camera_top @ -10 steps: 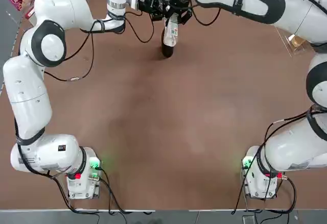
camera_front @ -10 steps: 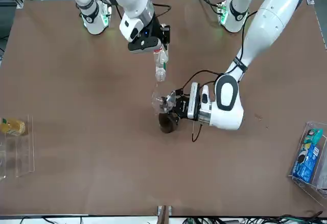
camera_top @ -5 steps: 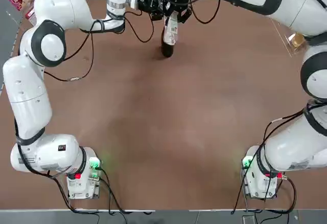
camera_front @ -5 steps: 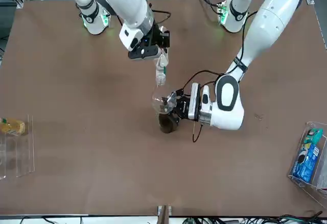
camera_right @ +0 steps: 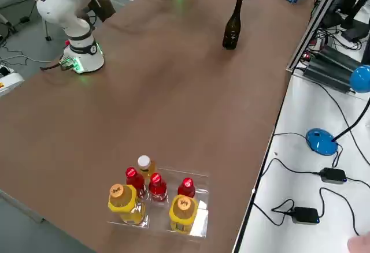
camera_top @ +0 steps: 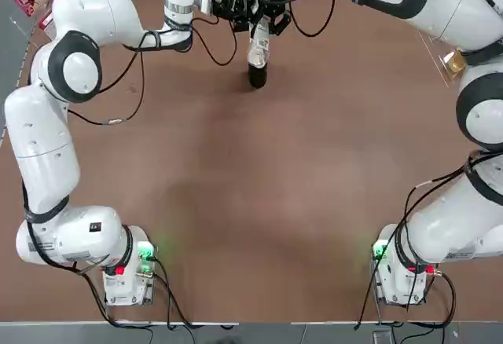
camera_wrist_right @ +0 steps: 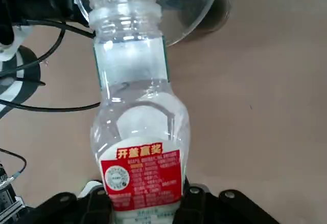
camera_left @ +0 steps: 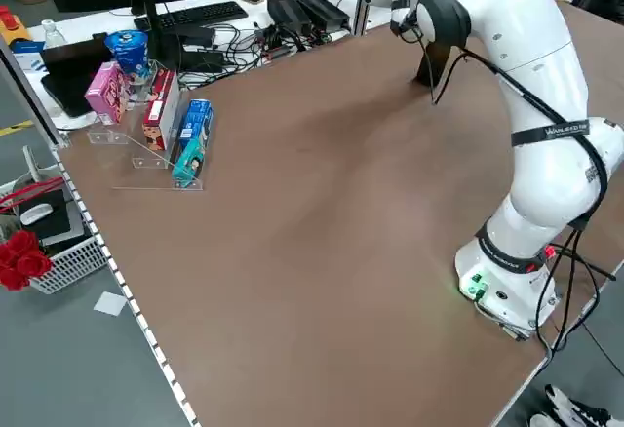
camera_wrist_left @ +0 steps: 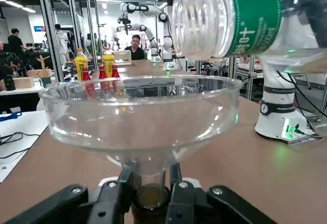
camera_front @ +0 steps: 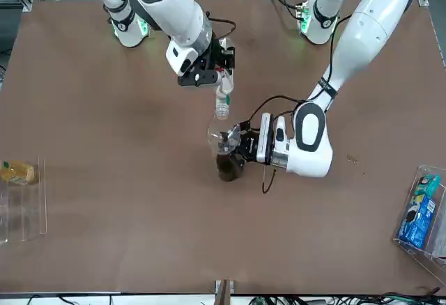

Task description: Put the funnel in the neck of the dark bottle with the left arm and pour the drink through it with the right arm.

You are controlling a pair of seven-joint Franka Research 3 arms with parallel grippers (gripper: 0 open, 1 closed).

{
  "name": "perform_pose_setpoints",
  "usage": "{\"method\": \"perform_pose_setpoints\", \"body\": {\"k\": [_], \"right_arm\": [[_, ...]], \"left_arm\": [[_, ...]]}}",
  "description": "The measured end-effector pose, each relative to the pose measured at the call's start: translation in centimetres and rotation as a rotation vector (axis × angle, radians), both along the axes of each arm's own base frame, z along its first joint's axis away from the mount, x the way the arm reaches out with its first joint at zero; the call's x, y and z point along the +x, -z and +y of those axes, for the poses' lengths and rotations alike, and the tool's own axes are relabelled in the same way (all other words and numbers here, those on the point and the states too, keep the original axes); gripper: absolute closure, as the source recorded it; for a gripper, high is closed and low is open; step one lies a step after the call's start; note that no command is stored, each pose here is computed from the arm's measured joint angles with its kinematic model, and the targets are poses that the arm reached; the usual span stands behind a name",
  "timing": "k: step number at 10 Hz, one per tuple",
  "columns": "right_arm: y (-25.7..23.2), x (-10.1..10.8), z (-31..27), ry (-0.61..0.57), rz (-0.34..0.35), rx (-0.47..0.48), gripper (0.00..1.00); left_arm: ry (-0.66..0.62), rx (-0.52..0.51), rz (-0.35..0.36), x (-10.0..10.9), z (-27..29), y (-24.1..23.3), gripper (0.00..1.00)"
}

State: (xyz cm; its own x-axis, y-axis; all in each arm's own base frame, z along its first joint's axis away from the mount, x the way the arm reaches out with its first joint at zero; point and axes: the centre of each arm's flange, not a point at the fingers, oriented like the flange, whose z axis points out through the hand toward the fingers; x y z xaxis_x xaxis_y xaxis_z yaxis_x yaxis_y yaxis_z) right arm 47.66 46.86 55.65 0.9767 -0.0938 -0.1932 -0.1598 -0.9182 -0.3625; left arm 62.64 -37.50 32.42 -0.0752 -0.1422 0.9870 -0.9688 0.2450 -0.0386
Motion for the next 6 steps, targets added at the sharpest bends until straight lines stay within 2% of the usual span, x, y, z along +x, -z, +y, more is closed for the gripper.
{"method": "perform_pose_setpoints", "body": {"k": [6], "right_arm": [[-0.16,0.42,0.3,0.047,0.088,0.052,0.6]], "left_arm": [[0.004,-0.003,0.002,-0.05,-0.03,-0.02,0.7]]}}
